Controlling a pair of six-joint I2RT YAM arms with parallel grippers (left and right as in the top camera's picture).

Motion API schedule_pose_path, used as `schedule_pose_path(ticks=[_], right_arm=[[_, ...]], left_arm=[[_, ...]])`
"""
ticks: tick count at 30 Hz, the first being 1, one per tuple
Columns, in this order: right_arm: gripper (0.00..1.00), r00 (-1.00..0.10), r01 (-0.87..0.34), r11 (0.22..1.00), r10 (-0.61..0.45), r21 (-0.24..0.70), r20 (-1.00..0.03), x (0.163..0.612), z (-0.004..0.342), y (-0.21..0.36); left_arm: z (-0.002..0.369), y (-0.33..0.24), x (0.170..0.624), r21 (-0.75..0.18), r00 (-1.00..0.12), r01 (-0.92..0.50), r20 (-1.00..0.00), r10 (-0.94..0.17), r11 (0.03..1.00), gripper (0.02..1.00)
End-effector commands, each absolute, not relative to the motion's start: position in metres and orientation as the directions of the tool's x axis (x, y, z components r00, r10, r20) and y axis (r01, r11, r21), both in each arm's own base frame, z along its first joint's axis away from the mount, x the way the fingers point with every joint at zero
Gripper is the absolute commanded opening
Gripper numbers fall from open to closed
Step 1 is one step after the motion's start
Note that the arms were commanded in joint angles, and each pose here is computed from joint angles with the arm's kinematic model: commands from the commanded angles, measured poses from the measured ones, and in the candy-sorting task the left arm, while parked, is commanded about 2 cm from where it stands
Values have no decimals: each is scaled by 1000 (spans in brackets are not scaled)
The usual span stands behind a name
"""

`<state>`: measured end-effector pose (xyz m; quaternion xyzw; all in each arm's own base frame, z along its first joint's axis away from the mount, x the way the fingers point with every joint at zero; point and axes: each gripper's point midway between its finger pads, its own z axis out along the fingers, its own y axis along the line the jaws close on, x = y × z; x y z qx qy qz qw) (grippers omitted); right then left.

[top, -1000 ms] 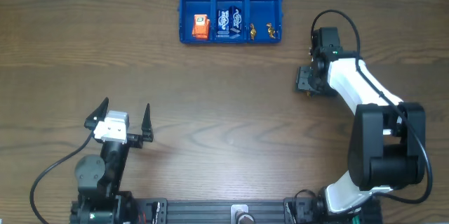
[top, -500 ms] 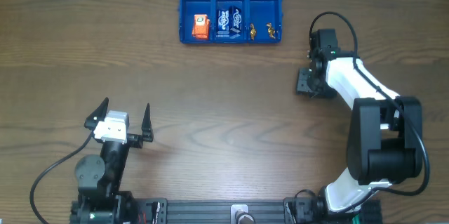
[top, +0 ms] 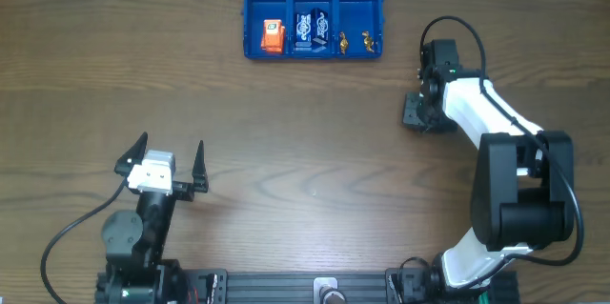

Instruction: Sort Candies Into Trays

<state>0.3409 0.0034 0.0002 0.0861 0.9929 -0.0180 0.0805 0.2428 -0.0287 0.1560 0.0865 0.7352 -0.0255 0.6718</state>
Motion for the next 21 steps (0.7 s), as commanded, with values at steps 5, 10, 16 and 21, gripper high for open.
schedule_pose_path(ticks=[5,10,16,21], right_arm=[[123,-969,142,989,147,37,-199,346,13,21],[115,-872,-7,995,41,95,-488,365,126,72],[112,-727,-59,993,27,102,-686,418,233,106],[112,-690,-48,997,6,54,-724,487,245,117]], left_arm=[[140,-33,242,80,-124,188,-987,104,979,996],[140,-33,242,80,-124,188,-987,104,979,996],[140,-33,242,80,-124,188,-987,104,979,998],[140,-33,242,80,-124,188,-987,104,979,998]])
